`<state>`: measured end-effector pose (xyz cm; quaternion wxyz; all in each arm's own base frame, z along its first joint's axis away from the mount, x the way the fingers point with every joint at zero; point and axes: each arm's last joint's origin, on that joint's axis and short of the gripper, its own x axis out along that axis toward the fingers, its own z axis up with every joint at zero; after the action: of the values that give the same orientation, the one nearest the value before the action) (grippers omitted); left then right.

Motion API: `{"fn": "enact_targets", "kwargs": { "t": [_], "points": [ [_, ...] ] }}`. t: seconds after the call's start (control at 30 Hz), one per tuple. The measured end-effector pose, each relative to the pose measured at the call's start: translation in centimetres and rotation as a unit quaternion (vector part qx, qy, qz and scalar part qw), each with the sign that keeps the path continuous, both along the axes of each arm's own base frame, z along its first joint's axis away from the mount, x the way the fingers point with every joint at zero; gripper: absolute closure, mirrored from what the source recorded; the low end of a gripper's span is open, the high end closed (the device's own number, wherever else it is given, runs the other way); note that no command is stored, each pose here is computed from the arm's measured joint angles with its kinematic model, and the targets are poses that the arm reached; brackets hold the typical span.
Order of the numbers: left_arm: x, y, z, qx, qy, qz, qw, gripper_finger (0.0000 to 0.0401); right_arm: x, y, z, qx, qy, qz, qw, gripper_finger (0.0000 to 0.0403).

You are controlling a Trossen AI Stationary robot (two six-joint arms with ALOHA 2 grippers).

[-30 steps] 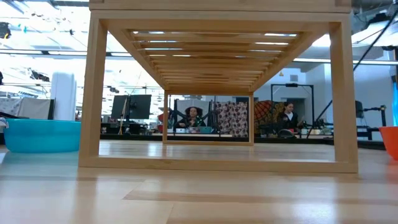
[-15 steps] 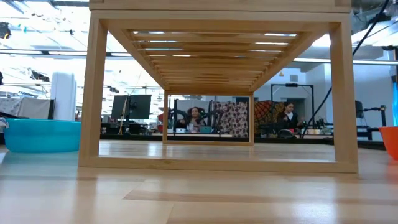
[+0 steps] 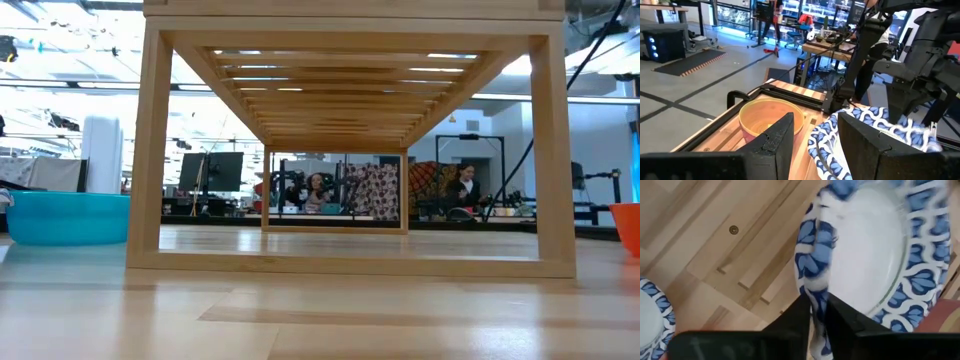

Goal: Place and stack bowls onto a shelf
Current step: Stack the top right white patterned bowl on top of the white patterned bowl on the shelf, then stack the blue bowl on top of the yellow bowl on the shelf

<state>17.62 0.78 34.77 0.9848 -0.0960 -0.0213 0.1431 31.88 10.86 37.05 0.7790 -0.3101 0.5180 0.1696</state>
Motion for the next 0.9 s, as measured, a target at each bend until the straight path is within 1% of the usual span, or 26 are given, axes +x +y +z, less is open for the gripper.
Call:
{"fn": "enact_targets", "kwargs": {
  "t": [0.07, 0.17, 0.3, 0.4, 0.5, 0.57, 0.63, 0.73, 0.8, 0.9],
  "points": [
    [0.0, 0.0, 0.0, 0.0, 0.0, 0.0, 1.0, 0.0264, 0.1, 0.0, 0.0, 0.003, -0.004, 0.0, 1.0, 0.0294],
    [0.0, 0.0, 0.0, 0.0, 0.0, 0.0, 1.0, 0.0264, 0.5, 0.2, 0.2, 0.01, -0.029, 0.002, 1.0, 0.0251],
    [0.0, 0.0, 0.0, 0.0, 0.0, 0.0, 1.0, 0.0264, 0.9, 0.2, 0.6, -0.017, -0.059, 0.019, 0.998, 0.0195],
    [0.0, 0.0, 0.0, 0.0, 0.001, 0.0, 1.0, 0.0264, 0.9, -0.2, 1.1, -0.025, -0.067, 0.007, 0.997, 0.0166],
    [0.0, 0.0, 0.0, 0.0, 0.001, 0.0, 1.0, 0.0264, 0.8, -0.4, 1.4, -0.019, -0.068, -0.006, 0.997, 0.0157],
    [0.0, 0.0, 0.0, 0.0, 0.002, 0.0, 1.0, 0.0264, 0.4, -0.6, 2.0, -0.014, -0.077, -0.007, 0.997, 0.0155],
    [0.0, 0.0, 0.0, 0.0, 0.003, 0.0, 1.0, 0.0264, -0.1, -0.7, 2.8, 0.003, -0.09, -0.005, 0.996, 0.0155],
    [0.0, 0.0, -0.1, 0.006, 0.009, 0.001, 1.0, 0.0264, -0.4, -0.7, 3.0, 0.039, -0.085, -0.013, 0.996, 0.0155],
    [0.0, 0.0, -0.2, 0.007, 0.014, 0.004, 1.0, 0.0264, -0.3, -0.9, 2.9, 0.051, -0.079, -0.03, 0.995, 0.0155],
    [0.0, 0.0, -0.2, 0.007, 0.015, 0.004, 1.0, 0.0264, -0.9, -1.4, 3.1, 0.077, -0.066, -0.077, 0.992, 0.0155]
  ]
}}
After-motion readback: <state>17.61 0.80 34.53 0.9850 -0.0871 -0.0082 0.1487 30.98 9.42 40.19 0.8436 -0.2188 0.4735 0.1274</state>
